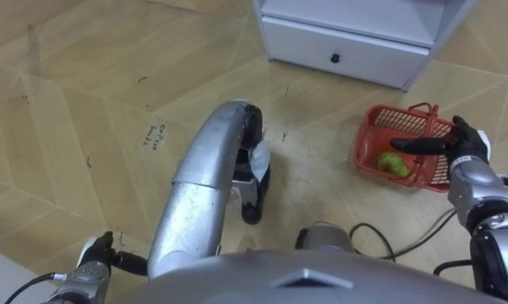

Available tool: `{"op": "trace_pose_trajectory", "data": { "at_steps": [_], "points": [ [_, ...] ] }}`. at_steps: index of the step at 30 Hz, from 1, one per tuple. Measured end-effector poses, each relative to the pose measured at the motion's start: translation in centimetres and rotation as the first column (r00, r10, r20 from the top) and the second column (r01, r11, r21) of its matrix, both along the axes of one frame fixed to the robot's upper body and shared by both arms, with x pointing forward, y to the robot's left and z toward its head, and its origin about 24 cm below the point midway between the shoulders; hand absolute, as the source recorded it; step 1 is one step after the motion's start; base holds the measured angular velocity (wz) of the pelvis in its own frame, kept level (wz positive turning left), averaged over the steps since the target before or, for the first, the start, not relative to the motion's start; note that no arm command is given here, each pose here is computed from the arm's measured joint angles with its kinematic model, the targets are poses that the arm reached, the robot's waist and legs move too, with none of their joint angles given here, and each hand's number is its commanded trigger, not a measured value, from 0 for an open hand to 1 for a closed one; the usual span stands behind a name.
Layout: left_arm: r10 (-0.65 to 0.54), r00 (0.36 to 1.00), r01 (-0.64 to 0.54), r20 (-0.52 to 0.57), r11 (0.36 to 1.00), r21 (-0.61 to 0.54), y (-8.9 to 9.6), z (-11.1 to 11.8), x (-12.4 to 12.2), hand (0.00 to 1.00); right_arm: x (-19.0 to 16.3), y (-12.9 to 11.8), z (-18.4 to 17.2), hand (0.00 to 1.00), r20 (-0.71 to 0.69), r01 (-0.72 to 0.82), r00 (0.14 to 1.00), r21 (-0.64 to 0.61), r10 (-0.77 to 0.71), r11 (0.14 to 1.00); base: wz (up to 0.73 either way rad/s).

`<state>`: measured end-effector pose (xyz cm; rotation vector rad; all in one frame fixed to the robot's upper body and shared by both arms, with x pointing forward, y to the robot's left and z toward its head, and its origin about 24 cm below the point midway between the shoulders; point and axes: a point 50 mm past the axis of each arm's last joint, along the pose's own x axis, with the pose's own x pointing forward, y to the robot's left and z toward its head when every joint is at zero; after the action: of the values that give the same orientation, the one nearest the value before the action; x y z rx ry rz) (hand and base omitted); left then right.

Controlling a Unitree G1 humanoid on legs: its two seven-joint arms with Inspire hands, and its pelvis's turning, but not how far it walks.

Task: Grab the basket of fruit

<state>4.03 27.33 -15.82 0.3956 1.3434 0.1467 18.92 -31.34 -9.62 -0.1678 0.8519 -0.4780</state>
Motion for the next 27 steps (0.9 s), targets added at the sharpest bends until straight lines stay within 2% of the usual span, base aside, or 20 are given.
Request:
{"op": "trace_pose_trajectory", "data": {
  "at_steps": [5, 20, 21, 22, 23, 24, 27],
  "points": [
    [0.004, 1.0, -0.004, 0.012, 1.0, -0.006, 0.1, 0.1, 0.6, 0.0, -0.4, 0.0, -0.3, 0.0, -0.018, 0.009, 1.0, 0.011, -0.009, 1.0, 0.01],
    [-0.001, 1.0, 0.001, -0.018, 0.999, -0.033, 0.0, 0.0, 0.1, 0.0, -0.7, 0.3, -0.6, 0.0, -0.042, -0.024, 0.999, 0.028, 0.026, 0.999, 0.02],
    [-0.001, 1.0, 0.0, -0.021, 0.999, -0.034, 0.0, 0.0, 0.1, 0.0, -0.8, 0.3, -0.7, 0.05, -0.05, -0.024, 0.998, 0.029, 0.025, 0.999, 0.1],
    [0.0, 1.0, -0.001, -0.023, 0.999, -0.034, 0.0, 0.0, 0.0, 0.0, -0.9, 0.4, -0.8, 0.3, -0.053, -0.024, 0.998, 0.03, 0.025, 0.999, 0.06],
    [0.001, 1.0, -0.002, -0.028, 0.999, -0.033, 0.0, -0.1, -0.1, 0.0, -1.0, 0.4, -0.9, 0.73, -0.061, -0.025, 0.998, 0.032, 0.027, 0.999, 0.03],
    [0.002, 1.0, -0.003, -0.031, 0.999, -0.033, 0.0, -0.1, -0.1, 0.0, -1.3, 0.5, -1.1, 1.0, -0.074, -0.024, 0.997, 0.035, 0.026, 0.999, 0.0],
    [0.004, 0.999, -0.005, -0.038, 0.999, -0.033, 0.0, -0.1, -0.3, 0.0, -1.7, 0.4, -1.3, 1.0, -0.094, -0.016, 0.995, 0.039, 0.02, 0.999, 0.0]
  ]
}}
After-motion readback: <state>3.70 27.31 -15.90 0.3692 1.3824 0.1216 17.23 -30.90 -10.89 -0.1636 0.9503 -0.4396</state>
